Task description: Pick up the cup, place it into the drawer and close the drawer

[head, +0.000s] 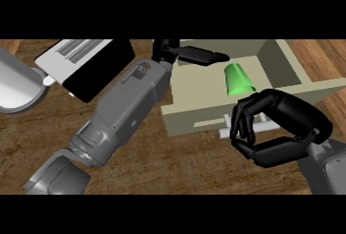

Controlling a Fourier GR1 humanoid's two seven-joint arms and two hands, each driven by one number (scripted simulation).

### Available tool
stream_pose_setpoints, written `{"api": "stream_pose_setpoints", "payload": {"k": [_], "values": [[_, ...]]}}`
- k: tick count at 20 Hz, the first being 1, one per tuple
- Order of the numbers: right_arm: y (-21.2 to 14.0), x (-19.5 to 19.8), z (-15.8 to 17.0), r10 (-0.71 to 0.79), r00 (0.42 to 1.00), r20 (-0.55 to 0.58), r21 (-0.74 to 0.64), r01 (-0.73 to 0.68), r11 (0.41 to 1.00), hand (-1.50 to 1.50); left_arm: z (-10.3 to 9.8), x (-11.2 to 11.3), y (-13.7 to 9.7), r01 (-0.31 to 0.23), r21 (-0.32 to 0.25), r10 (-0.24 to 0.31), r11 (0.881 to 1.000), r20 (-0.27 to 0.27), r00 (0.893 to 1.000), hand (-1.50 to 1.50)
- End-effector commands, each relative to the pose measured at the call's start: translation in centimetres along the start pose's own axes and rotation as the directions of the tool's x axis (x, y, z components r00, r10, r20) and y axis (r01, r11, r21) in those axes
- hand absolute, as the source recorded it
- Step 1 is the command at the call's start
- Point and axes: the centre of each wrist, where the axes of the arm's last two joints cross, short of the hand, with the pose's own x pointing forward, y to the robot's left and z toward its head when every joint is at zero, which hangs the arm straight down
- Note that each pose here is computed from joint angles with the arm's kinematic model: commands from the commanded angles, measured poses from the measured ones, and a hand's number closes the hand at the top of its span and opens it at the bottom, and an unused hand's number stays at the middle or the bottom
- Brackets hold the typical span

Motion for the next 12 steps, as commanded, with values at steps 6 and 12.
{"api": "stream_pose_setpoints", "payload": {"k": [6, 12], "values": [[1.8, -1.1, 1.2, 0.369, 0.885, -0.283, 0.085, -0.360, 0.929, -1.50, 0.0, -0.3, 0.4, -0.051, 0.081, 0.050, 0.995, 0.011, 0.999, -1.50], [4.7, -8.2, 0.9, 0.387, 0.823, -0.415, 0.097, -0.383, 0.919, -1.50, 1.4, -2.1, 1.4, -0.109, 0.073, 0.106, 0.991, 0.045, 0.993, -1.50]]}}
